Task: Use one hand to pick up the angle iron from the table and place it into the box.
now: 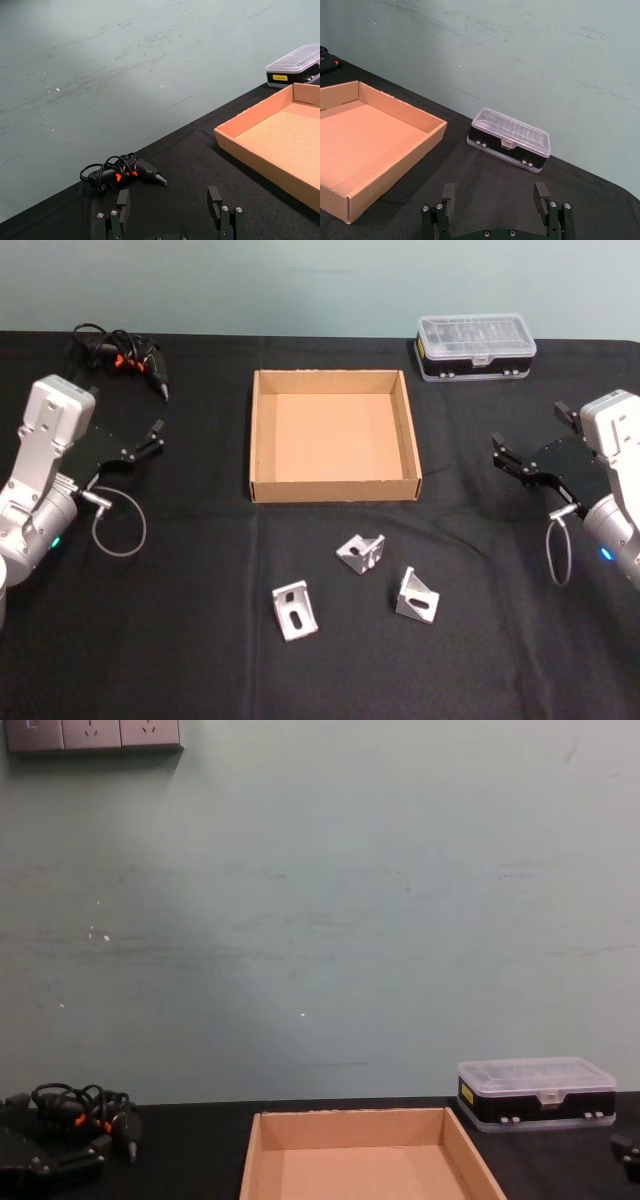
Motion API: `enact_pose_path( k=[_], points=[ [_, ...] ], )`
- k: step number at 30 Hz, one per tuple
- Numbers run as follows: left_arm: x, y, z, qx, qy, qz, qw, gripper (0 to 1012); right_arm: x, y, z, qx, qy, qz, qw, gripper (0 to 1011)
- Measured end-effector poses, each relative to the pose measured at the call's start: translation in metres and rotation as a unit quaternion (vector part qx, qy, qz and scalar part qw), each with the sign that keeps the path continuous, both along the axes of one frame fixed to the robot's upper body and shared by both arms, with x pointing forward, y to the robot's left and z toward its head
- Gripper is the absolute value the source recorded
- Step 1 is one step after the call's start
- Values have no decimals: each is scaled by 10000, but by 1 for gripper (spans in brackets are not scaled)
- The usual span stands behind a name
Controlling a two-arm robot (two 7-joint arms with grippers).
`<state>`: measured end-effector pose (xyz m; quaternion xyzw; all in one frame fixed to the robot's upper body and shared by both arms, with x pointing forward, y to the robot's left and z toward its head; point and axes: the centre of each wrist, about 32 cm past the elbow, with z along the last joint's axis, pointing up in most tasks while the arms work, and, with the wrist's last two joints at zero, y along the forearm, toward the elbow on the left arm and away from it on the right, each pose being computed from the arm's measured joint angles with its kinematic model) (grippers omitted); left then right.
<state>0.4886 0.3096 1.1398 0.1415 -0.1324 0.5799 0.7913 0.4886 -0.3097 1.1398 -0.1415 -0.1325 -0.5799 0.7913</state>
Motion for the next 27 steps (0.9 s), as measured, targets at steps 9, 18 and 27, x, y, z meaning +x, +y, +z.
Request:
enact_pose_path(
  k=[9, 18, 27],
  points=[
    [0, 0, 0, 0, -1, 0, 10000, 1011, 0, 0, 0, 0, 0, 0, 10000, 1004],
    [0, 0, 0, 0, 0, 0, 10000, 1011, 0, 0, 0, 0, 0, 0, 10000, 1004],
    [0, 0, 0, 0, 0, 0, 10000, 1011, 0, 0, 0, 0, 0, 0, 10000, 1004]
  ],
)
